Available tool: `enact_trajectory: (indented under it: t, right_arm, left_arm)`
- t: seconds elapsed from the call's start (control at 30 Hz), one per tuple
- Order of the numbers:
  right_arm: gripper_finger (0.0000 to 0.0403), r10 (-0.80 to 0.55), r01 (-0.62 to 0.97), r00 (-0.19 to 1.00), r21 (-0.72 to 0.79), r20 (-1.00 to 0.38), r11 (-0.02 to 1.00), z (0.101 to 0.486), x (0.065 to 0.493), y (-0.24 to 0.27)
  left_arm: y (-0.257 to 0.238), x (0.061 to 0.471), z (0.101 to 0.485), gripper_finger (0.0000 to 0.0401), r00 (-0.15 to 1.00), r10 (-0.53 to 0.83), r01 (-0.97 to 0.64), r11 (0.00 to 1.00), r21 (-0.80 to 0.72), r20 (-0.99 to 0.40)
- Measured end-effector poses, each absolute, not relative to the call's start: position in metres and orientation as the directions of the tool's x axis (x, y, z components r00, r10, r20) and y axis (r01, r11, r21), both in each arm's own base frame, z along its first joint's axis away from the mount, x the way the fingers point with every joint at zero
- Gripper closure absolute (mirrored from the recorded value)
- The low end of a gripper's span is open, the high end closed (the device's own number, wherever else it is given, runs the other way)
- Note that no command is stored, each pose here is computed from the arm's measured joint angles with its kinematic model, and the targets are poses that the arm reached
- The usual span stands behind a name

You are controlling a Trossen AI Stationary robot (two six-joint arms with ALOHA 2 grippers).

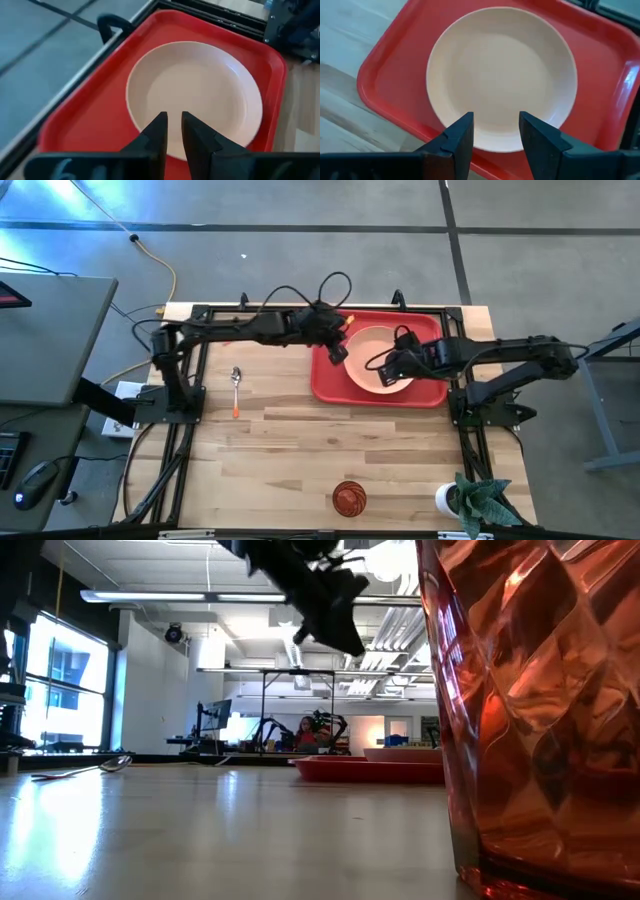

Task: Pick and place plate/cup/fork/spoon on tray
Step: Put the glass on the red tray to the left of the pink plate

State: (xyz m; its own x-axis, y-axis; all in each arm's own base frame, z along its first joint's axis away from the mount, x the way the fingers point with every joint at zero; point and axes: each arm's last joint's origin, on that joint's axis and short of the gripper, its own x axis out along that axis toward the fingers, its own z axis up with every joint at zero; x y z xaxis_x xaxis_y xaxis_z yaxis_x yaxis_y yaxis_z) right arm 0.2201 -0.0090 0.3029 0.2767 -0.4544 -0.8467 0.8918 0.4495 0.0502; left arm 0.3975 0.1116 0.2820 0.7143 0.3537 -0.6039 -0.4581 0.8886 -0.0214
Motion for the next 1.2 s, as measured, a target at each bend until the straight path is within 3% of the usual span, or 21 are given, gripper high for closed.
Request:
enact_trajectory:
  t: [0.17,0.43,0.6,0.83,1.0,1.2]
  right_arm:
    - [0.0253,-0.491,0.901,0.235,-0.001,-0.839,0.433,0.306,0.211,-0.013]
    - [0.0253,-0.439,0.884,0.253,0.022,-0.862,0.467,0.294,0.215,-0.008]
    - [0.0253,-0.349,0.843,0.304,0.080,-0.887,0.531,0.291,0.219,-0.005]
    - [0.0253,-0.220,0.787,0.318,0.127,-0.922,0.604,0.290,0.219,0.001]
    - [0.0253,-0.271,0.798,0.326,0.109,-0.906,0.593,0.291,0.220,-0.001]
    - [0.0253,-0.257,0.741,0.435,0.181,-0.863,0.647,0.296,0.231,0.001]
  left_arm:
    - [0.101,0.370,0.281,0.0375,0.686,0.359,-0.435,0.900,0.039,-0.632]
    - [0.085,0.299,0.234,0.0386,0.606,0.357,-0.562,0.824,-0.066,-0.711]
    - [0.073,0.259,0.256,0.0386,0.599,0.360,-0.624,0.770,-0.136,-0.715]
    - [0.050,0.216,0.312,0.0387,0.708,0.447,-0.639,0.735,-0.227,-0.547]
    - [0.034,0.219,0.324,0.0387,0.779,0.442,-0.580,0.778,-0.243,-0.446]
    - [0.016,0.223,0.342,0.0386,0.875,0.390,-0.470,0.826,-0.312,-0.285]
